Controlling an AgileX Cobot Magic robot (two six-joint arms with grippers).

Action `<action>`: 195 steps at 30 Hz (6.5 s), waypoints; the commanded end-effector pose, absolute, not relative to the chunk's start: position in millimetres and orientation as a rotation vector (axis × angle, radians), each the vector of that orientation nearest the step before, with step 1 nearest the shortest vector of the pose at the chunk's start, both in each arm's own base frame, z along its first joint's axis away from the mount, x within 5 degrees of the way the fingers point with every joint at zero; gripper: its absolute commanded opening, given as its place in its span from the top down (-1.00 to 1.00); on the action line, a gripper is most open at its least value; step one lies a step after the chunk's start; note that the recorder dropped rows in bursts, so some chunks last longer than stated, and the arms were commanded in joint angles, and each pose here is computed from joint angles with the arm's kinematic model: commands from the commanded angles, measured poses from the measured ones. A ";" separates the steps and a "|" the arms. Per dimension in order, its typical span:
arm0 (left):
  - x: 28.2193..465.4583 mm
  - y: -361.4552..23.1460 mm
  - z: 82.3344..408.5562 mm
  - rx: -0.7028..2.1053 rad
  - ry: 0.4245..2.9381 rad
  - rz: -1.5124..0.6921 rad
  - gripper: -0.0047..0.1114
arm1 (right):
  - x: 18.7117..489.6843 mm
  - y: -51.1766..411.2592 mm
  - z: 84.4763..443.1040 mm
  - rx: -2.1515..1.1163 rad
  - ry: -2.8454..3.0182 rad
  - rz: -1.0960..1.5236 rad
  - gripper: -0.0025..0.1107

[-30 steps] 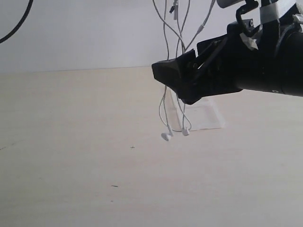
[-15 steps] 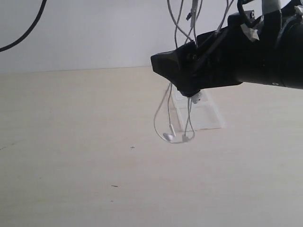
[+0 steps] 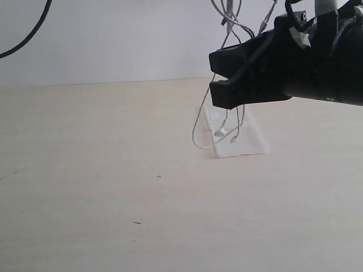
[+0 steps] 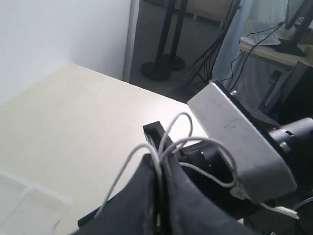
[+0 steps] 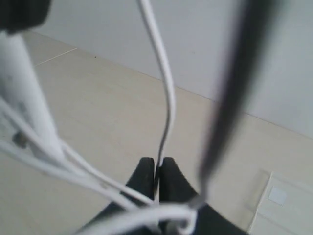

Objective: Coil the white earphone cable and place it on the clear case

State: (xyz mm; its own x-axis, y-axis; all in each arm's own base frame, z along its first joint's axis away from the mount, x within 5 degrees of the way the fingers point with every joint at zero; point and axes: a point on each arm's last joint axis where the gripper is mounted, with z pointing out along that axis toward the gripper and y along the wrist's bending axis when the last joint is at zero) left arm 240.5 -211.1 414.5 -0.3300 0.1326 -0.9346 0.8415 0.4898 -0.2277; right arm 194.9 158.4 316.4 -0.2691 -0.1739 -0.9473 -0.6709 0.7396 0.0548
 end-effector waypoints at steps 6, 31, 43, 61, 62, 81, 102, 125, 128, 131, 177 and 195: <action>242.4 -205.8 419.6 0.798 1.759 -0.862 0.92 | 199.4 156.1 318.3 -0.654 1.796 0.493 0.96; 280.3 -226.3 342.8 0.842 2.008 -0.784 0.92 | 202.2 109.7 359.7 -0.426 1.555 0.006 0.96; 284.3 -233.1 332.9 0.824 2.036 -0.854 0.10 | 210.0 121.2 368.0 -0.554 1.519 -0.039 0.96; 281.0 -224.2 358.9 0.730 1.930 -0.817 -0.10 | 230.7 135.7 339.1 -0.610 1.620 -0.070 0.96; 280.2 -223.9 360.0 0.732 1.928 -0.818 -0.10 | 231.2 135.9 338.5 -0.610 1.622 -0.072 0.96; 250.5 -209.3 393.9 0.794 1.853 -0.843 -0.10 | 236.1 134.2 333.8 -0.607 1.636 -0.141 0.96; 251.6 -188.6 388.6 0.811 1.976 -0.615 0.44 | 236.1 130.6 329.2 -0.591 1.684 -0.168 0.96; 268.0 -95.4 260.2 0.594 2.392 -0.195 0.92 | 240.7 124.8 357.4 -0.543 1.734 -0.255 0.96; 261.0 -91.2 235.5 0.545 2.374 -0.183 0.92 | 241.0 122.4 357.2 -0.526 1.743 -0.280 0.96; 254.5 -87.6 218.4 0.477 2.361 -0.188 0.92 | 241.4 122.9 356.6 -0.527 1.745 -0.277 0.96; 237.2 -75.7 186.2 0.214 2.331 -0.212 0.92 | 308.4 153.0 281.2 -0.230 2.010 -0.294 0.96; 237.0 -75.8 186.0 0.215 2.334 -0.213 0.92 | 262.3 166.5 361.9 -0.053 1.824 0.566 0.96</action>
